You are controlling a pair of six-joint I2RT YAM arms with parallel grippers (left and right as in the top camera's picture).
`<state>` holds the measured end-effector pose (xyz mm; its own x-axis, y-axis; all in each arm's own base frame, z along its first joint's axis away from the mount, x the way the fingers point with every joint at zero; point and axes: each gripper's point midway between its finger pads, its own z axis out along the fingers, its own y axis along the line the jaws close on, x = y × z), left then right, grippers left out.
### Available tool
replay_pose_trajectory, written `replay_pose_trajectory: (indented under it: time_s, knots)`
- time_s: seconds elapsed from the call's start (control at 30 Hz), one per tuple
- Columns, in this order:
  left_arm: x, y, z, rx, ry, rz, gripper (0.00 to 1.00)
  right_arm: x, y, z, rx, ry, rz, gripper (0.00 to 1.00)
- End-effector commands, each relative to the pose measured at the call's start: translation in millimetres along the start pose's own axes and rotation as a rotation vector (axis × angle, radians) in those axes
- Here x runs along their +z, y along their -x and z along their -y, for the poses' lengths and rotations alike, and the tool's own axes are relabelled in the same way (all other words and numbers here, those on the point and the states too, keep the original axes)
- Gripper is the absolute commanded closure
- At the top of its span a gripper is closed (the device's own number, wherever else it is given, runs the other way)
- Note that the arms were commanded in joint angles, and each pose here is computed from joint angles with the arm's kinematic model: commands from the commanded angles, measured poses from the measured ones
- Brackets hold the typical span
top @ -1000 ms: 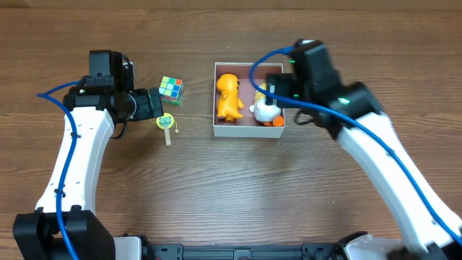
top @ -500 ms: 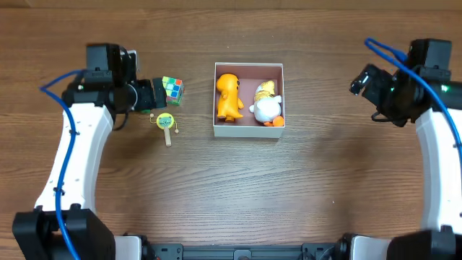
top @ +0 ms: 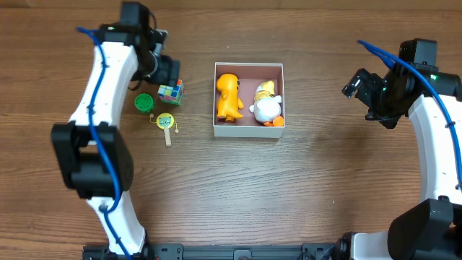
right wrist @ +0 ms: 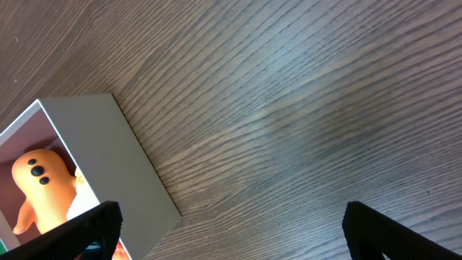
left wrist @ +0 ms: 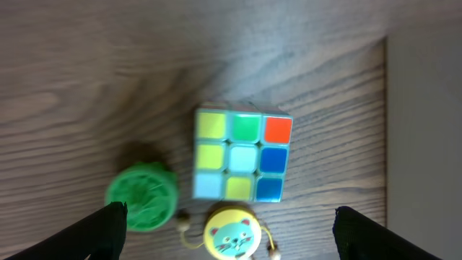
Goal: Pack container
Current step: 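Move the right arm aside and grasp the Rubik's cube with left gripper, then carry the Rubik's cube into the box and open the left gripper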
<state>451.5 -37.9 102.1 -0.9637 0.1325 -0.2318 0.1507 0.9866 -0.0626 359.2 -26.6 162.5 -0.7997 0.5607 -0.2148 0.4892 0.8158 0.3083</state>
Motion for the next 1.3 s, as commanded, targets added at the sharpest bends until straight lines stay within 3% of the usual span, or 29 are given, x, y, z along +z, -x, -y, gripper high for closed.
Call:
replay_pose_trajectory:
  time_s: [0.0, 0.23, 0.33, 0.57, 0.8, 1.03, 1.27]
  knots:
    - [17.1, 2.0, -5.5, 0.010, 0.038, -0.032, 0.11, 4.4, 0.0, -1.5, -0.001, 0.002, -0.009, 0.00]
    - [49.9, -4.5, -3.5, 0.036, 0.021, -0.090, 0.11, 4.4, 0.8, -2.0, -0.004, 0.005, -0.006, 0.00]
    - [62.9, -8.8, -1.5, 0.059, 0.024, -0.118, 0.18, 4.4, 2.3, -2.7, -0.006, 0.007, 0.000, 0.00]
    - [78.6, -9.5, -1.2, 0.063, 0.025, -0.131, 0.22, 4.4, 3.8, -3.4, -0.007, 0.010, 0.006, 0.00]
    - [80.1, -5.0, -1.1, 0.065, 0.027, -0.114, 0.51, 4.4, 3.7, -3.4, -0.007, 0.010, 0.006, 0.00]
    - [77.5, -5.7, -0.8, 0.064, 0.026, -0.117, 0.63, 4.4, 3.1, -3.1, -0.007, 0.009, 0.003, 0.00]
    - [16.4, 12.3, 5.1, 0.000, 0.018, -0.104, 0.82, 4.4, 0.5, -1.8, -0.004, 0.004, -0.008, 0.00]
